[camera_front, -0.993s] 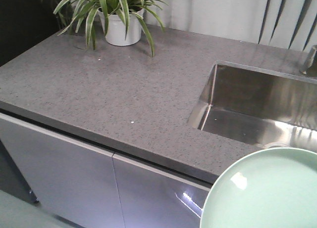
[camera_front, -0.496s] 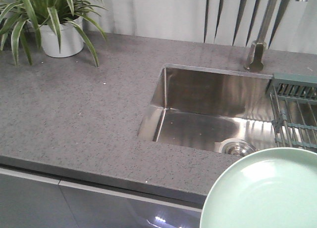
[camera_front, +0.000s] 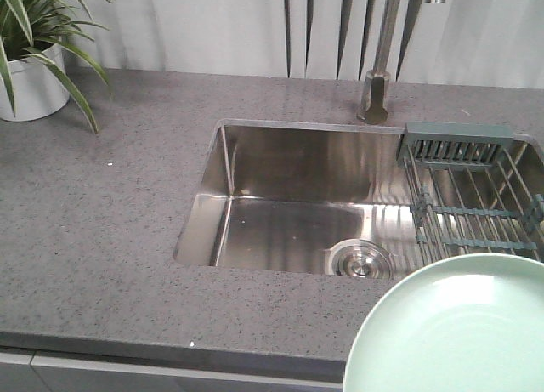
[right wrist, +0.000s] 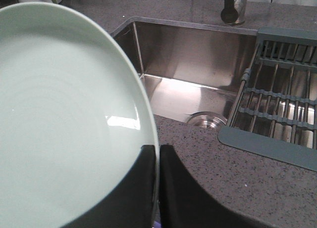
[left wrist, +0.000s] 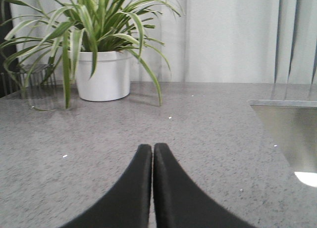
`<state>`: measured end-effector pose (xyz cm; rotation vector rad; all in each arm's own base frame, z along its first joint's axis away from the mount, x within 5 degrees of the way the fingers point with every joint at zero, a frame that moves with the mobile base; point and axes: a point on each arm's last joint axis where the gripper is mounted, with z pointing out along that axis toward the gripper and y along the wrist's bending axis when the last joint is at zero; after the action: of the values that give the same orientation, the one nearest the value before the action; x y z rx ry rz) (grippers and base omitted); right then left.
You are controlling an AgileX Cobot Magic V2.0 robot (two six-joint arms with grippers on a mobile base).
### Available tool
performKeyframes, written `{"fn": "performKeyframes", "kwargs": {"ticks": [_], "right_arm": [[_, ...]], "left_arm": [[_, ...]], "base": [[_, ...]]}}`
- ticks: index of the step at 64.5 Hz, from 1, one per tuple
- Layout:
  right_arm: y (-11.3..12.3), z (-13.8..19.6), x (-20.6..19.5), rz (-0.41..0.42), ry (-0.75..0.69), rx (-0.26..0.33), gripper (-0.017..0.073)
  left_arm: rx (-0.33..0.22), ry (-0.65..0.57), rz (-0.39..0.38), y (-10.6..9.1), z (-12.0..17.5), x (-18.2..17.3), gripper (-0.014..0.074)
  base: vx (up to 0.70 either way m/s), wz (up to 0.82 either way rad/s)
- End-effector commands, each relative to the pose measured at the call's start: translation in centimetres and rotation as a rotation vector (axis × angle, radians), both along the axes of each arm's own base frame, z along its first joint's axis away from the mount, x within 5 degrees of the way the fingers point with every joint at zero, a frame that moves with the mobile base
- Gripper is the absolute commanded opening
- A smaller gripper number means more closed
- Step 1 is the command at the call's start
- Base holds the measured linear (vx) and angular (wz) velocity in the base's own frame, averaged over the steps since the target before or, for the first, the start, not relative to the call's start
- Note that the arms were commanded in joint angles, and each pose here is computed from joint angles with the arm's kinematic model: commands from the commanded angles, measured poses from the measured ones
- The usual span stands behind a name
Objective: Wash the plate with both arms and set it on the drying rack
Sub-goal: 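Reach the left gripper toward the faucet handle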
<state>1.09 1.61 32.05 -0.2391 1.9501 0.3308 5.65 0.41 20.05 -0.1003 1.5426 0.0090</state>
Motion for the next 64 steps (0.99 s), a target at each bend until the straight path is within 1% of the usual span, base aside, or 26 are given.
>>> {"fn": "performKeyframes", "kwargs": {"ticks": [1,23,64], "right_arm": [[0.00,1.28,0.25,-0.012,-0.079,0.029,-0.0005],[0.00,1.28,0.25,-0.012,-0.079,0.029,-0.0005],[0.00,1.28,0.25,-0.012,-0.079,0.029,-0.0005]], "left_arm": [[-0.008,-0.075,-0.003,-0.03,0.25,-0.09,-0.0006],[-0.008,-0.075,-0.003,-0.03,0.25,-0.09,-0.0006],[-0.008,-0.075,-0.003,-0.03,0.25,-0.09,-0.0006]], "base": [[0.06,-0.20],[0.05,-0.12],[0.06,-0.03]]}}
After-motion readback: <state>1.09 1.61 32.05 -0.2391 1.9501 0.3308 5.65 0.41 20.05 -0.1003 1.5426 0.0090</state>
